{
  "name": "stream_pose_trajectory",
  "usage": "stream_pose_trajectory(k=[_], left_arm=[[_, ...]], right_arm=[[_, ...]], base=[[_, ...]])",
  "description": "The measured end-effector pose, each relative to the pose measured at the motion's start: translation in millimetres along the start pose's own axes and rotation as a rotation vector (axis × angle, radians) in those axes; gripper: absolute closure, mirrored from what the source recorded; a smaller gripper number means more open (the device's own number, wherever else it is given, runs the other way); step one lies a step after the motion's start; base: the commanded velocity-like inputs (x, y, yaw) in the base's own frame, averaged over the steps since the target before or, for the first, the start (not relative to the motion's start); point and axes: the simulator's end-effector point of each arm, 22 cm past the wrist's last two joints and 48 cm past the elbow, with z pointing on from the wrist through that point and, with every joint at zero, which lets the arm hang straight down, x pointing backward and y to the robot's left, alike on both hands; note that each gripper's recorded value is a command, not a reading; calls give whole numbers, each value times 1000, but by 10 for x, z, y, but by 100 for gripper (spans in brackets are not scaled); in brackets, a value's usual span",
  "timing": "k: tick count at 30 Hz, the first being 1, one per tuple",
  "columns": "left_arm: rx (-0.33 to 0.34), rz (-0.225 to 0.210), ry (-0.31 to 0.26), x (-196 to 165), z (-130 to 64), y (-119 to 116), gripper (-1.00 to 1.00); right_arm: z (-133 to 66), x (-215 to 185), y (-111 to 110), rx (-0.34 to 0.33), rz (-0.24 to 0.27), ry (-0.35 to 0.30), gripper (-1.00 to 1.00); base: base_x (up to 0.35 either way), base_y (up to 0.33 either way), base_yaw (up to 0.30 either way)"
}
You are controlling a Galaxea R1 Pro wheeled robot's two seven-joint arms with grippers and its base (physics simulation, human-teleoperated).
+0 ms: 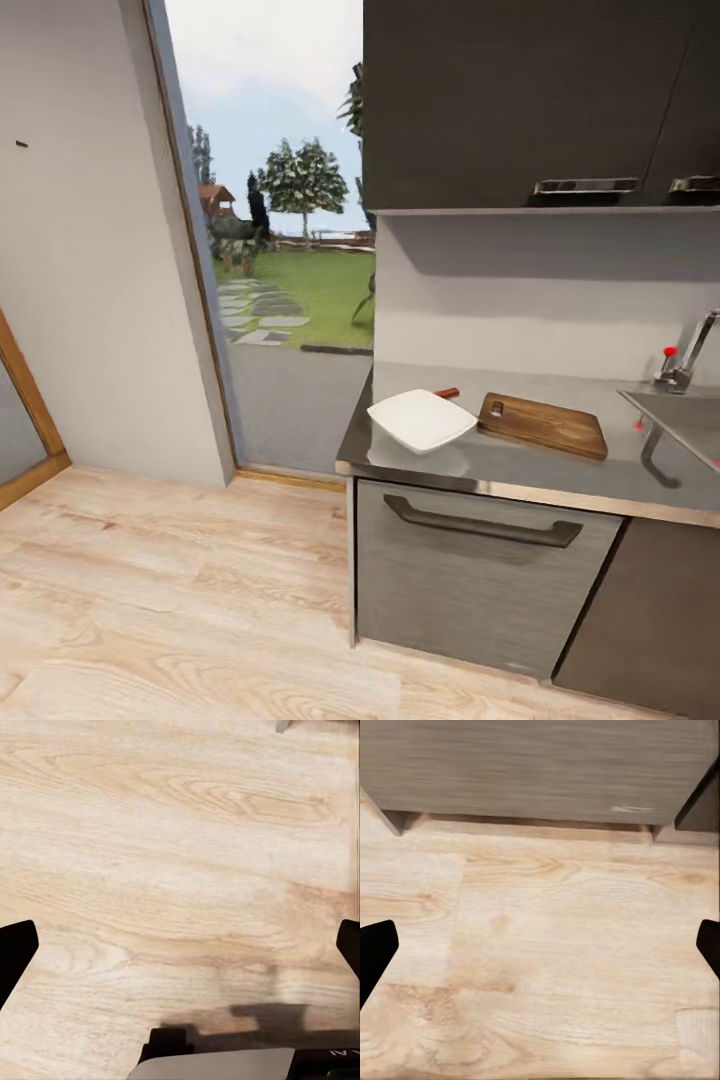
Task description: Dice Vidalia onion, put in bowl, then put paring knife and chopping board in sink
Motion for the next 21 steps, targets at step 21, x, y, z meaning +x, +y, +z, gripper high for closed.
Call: stream_pose_trajectory(k=[21], left_arm=[[1,0,-1,-4,1,-1,-100]], right_arm=[[1,-3,-10,1,-1,0,-100]], base=[[0,-2,-272]])
